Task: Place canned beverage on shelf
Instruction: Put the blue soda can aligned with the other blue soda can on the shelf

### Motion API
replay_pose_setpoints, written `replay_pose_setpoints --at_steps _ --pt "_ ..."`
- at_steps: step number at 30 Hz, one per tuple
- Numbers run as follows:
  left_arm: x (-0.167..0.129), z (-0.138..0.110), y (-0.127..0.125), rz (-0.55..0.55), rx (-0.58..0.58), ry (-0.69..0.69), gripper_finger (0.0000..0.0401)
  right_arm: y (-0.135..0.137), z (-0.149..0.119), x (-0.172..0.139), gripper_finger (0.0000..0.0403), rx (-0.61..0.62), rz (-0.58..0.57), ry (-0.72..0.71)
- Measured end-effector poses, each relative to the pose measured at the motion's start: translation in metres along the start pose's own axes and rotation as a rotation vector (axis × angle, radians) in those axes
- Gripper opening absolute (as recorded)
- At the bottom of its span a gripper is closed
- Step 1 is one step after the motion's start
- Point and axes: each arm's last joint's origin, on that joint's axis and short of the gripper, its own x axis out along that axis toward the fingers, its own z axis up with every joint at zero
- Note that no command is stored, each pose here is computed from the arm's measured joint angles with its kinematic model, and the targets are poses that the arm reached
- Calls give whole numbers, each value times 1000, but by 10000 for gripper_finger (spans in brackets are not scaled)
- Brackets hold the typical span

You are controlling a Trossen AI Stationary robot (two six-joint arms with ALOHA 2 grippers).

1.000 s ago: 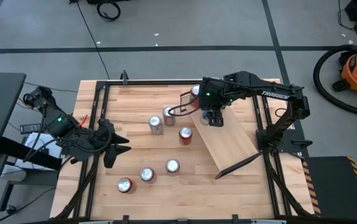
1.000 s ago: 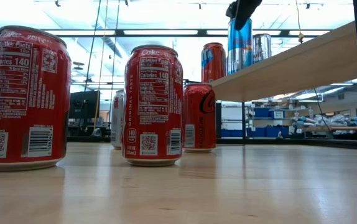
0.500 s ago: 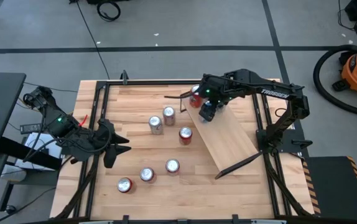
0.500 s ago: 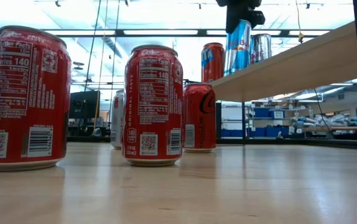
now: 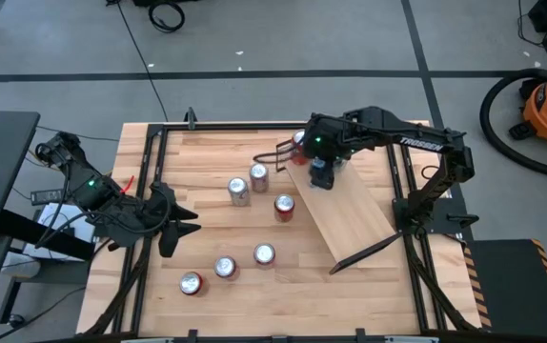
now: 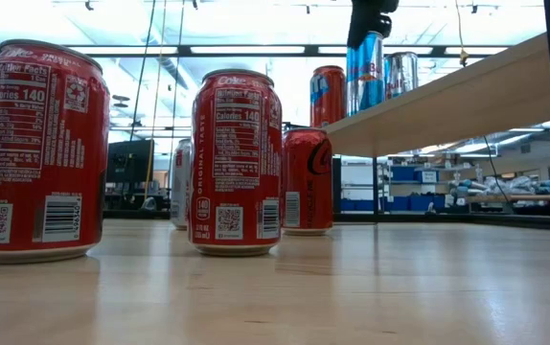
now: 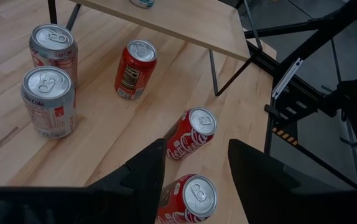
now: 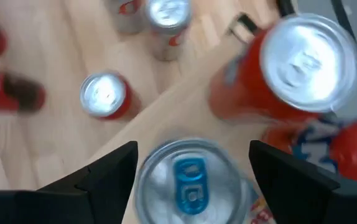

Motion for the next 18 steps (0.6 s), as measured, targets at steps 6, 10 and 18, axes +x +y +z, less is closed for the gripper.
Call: replay_pose_setpoints --at_steps 6,10,18 --pt "0 0 0 0 0 0 185 4 0 0 335 -235 12 -1" --pt "0 0 0 0 -1 0 185 4 0 0 336 -348 12 -1" --pt "0 0 0 0 -10 0 185 4 0 0 296 -352 13 -1"
